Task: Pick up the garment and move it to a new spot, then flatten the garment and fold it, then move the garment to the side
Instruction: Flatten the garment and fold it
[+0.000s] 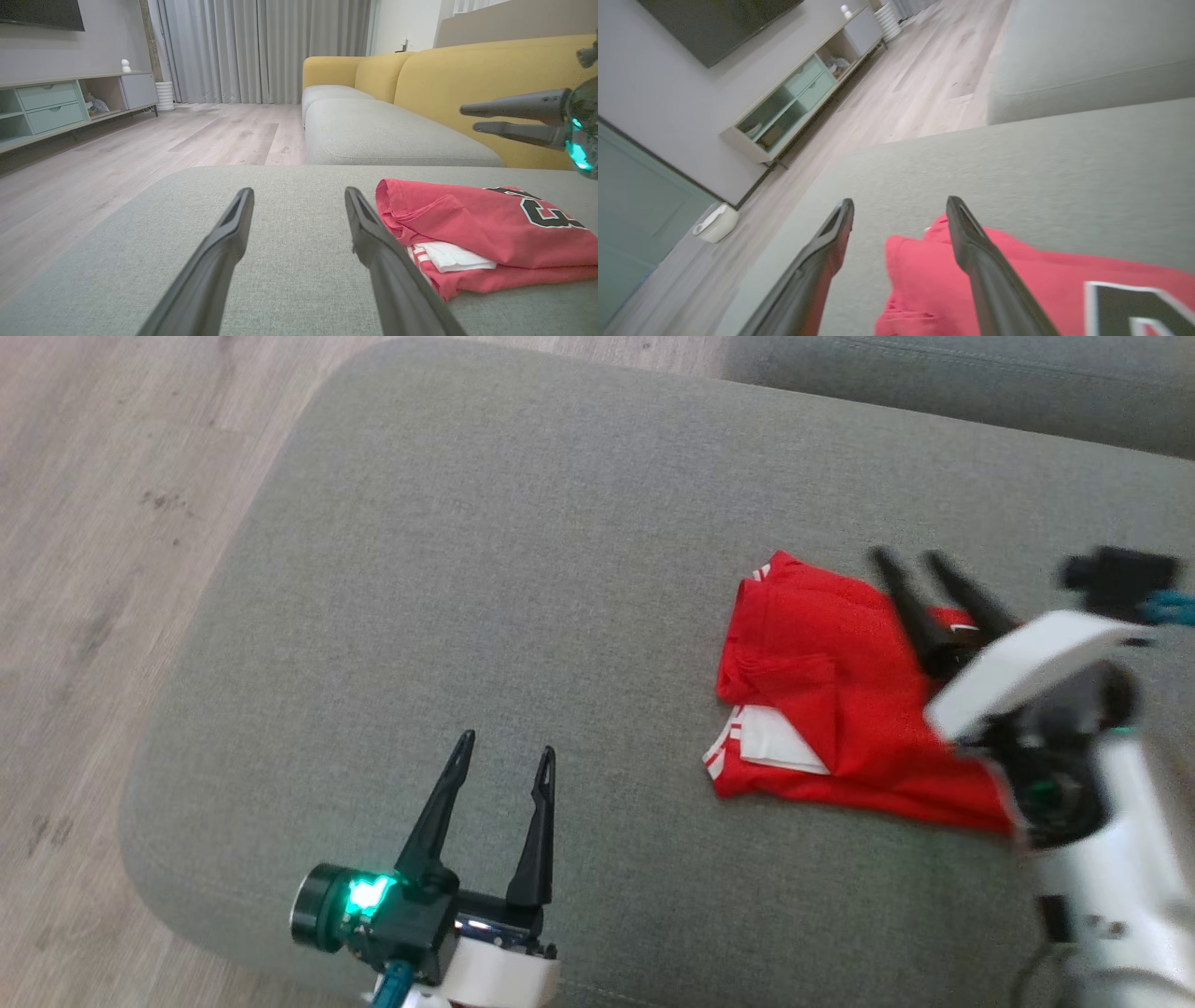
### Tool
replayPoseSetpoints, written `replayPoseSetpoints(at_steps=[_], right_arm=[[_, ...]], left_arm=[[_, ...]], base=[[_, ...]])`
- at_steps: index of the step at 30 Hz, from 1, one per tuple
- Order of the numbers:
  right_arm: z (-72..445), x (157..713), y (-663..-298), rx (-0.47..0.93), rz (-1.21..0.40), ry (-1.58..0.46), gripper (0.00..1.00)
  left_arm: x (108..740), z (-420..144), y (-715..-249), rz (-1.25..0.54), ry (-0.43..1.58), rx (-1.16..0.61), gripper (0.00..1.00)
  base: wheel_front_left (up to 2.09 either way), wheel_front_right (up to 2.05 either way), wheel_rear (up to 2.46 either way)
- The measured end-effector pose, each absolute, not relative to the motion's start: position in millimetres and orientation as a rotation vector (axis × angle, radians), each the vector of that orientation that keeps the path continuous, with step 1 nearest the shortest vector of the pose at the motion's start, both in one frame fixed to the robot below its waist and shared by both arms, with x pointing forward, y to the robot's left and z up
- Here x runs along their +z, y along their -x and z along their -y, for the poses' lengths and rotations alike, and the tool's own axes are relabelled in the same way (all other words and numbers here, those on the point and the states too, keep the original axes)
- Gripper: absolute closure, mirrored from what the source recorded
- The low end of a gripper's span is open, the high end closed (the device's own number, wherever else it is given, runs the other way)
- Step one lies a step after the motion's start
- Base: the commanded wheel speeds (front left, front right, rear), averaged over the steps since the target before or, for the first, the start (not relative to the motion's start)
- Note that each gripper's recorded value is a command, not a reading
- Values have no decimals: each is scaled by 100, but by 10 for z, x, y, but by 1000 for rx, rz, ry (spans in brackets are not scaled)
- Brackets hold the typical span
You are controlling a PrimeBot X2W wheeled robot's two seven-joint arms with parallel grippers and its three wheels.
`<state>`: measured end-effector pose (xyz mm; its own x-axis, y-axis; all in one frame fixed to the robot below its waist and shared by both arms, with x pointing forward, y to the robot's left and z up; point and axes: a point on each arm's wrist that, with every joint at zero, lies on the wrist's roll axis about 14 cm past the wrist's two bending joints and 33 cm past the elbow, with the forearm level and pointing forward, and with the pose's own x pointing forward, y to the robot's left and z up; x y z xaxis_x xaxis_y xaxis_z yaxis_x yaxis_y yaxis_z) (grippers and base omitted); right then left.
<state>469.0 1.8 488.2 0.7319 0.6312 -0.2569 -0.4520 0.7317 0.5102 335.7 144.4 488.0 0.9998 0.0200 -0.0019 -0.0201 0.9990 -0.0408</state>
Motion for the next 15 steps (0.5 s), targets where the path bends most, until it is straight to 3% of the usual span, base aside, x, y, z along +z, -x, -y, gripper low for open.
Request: replayPoseSetpoints(at_steps=[3,5,6,15], right_arm=[[221,4819,-4735,571,-459,-422,0],[375,4704,-4710,538,-504,-449,82],[409,4631,-4680,532,-536,-457,100],[239,4269,-4464,586,-762,-579,100]], left_arm=[[4892,-1448,-3362,3,43,20,0],[4896,-1440,-3366,4,46,16,0],[4895,-1437,-3368,4,47,16,0],[4853,-1465,-3342,-11,46,19,0]], base=[[0,0,0],[0,0,0],[0,0,0],[0,0,0]])
